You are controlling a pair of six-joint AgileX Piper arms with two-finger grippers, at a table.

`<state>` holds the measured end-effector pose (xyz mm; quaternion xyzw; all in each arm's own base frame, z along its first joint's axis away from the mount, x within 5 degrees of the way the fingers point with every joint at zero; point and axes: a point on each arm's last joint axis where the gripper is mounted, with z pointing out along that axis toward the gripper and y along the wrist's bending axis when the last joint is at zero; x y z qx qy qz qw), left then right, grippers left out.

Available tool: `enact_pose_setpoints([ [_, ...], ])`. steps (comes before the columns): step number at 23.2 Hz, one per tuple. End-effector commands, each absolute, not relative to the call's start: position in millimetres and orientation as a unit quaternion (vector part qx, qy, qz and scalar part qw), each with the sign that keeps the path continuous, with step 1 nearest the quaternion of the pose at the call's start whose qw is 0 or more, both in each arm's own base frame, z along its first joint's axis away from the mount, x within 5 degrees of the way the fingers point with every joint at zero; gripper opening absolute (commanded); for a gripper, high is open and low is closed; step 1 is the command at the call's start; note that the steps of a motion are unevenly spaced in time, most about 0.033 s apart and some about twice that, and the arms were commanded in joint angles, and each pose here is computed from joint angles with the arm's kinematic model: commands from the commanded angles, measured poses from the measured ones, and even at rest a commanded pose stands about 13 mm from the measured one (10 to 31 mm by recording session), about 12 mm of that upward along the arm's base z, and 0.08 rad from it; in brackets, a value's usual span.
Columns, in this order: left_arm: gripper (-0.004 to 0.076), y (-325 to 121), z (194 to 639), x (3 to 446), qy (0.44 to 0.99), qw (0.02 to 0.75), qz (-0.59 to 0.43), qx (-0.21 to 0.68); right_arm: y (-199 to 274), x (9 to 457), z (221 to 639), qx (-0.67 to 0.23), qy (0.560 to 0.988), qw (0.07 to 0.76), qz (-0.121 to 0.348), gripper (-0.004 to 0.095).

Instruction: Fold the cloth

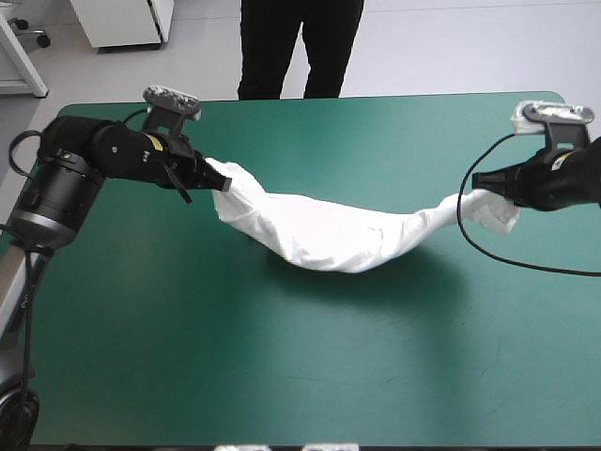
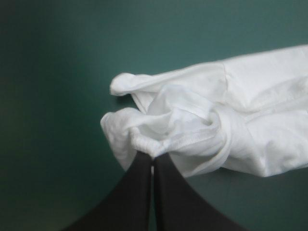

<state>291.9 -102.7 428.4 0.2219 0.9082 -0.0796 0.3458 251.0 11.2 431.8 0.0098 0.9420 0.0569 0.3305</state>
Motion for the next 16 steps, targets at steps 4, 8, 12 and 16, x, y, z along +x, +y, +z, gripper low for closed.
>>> enact_pose_setpoints([
  [4, -0.0007, -79.1, 574.1, 220.9, 0.782, 0.583, -0.091, 0.202, 24.0, 194.1, 568.1, -0.07, 0.815, 0.565, 0.104, -0.0017],
  [8, -0.0009, -60.9, 638.9, 164.4, 0.675, 0.709, -0.098, 0.181, 27.4, 144.6, 631.4, -0.106, 0.704, 0.695, 0.104, -0.0017],
  [12, -0.0009, -48.7, 663.3, 125.2, 0.616, 0.761, -0.09, 0.18, 25.9, 109.8, 662.2, -0.111, 0.629, 0.764, 0.089, -0.0017],
  [16, -0.0009, -39.1, 669.5, 95.8, 0.595, 0.779, -0.087, 0.178, 23.1, 95.1, 669.5, -0.109, 0.615, 0.778, 0.067, -0.0017],
])
